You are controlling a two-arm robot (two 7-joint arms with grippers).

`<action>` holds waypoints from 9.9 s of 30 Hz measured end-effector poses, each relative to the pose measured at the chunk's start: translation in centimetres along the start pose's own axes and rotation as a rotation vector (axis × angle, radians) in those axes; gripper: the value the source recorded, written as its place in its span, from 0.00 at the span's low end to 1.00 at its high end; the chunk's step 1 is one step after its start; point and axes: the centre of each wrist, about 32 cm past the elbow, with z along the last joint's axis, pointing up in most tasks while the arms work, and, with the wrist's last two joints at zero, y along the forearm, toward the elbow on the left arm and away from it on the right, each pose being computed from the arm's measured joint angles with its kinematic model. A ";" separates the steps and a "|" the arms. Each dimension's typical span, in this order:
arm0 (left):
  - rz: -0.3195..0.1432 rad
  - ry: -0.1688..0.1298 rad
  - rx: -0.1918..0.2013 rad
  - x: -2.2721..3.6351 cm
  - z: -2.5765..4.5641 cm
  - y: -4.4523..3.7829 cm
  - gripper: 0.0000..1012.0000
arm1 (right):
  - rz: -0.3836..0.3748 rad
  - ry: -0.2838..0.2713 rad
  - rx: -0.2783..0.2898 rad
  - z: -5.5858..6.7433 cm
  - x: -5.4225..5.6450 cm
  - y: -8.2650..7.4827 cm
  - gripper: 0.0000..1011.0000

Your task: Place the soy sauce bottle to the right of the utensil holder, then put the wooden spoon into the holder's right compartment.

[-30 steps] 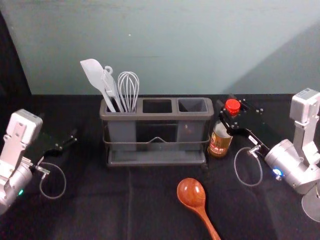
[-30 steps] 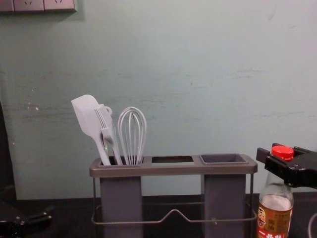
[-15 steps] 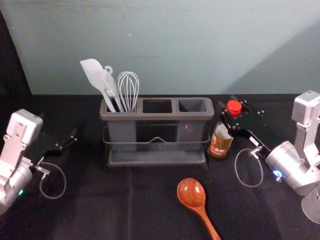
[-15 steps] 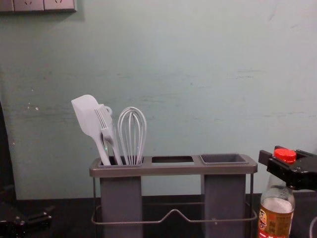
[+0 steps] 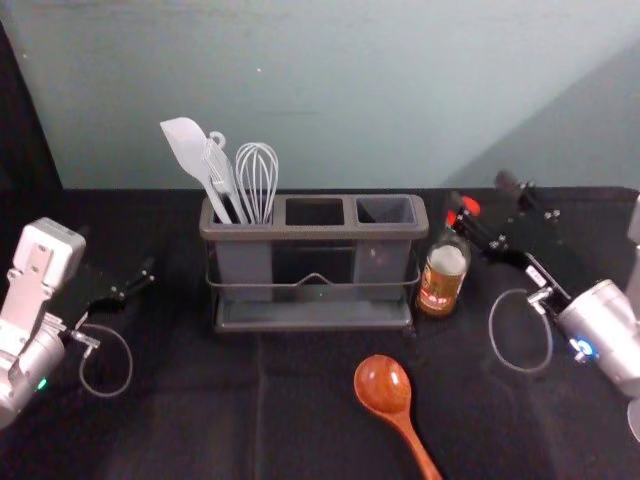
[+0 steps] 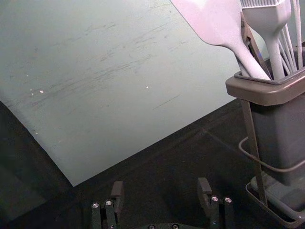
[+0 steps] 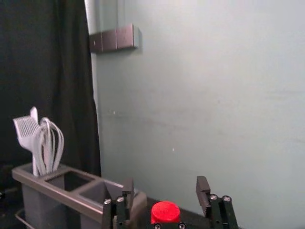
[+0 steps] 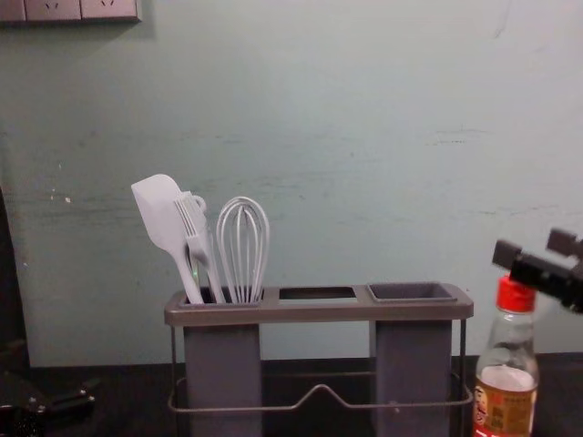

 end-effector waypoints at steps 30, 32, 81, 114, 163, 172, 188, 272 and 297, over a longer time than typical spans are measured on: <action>0.000 0.000 0.000 0.00 0.00 0.00 1.00 | 0.200 -0.057 -0.185 2.3 -7.5 -4.5 0.99; 0.000 0.000 0.000 0.00 0.00 0.00 1.00 | 0.210 -0.054 -0.199 1.9 -7.8 -4.5 0.99; 0.000 0.000 0.000 0.00 0.00 0.00 1.00 | 0.117 -0.046 -0.585 5.1 -11.3 -4.1 0.99; 0.000 0.000 0.000 0.00 0.00 0.00 1.00 | 0.058 -0.035 -1.058 8.5 -13.2 4.4 0.99; 0.000 0.000 0.000 0.00 0.00 0.00 1.00 | 0.040 -0.013 -1.096 6.5 -13.1 6.5 0.99; 0.000 0.000 0.000 0.00 0.00 0.00 1.00 | 0.040 -0.010 -1.097 6.4 -12.9 6.5 0.99; 0.000 0.000 0.000 0.00 0.00 0.00 1.00 | 0.042 0.010 -1.085 6.4 -12.6 6.2 0.83; 0.000 0.000 0.000 0.00 0.00 0.00 1.00 | 0.282 -0.012 -0.162 9.3 -8.0 -5.0 0.83; 0.000 0.000 0.000 0.00 0.00 0.00 1.00 | 0.259 -0.124 -0.002 12.1 -5.6 0.9 0.83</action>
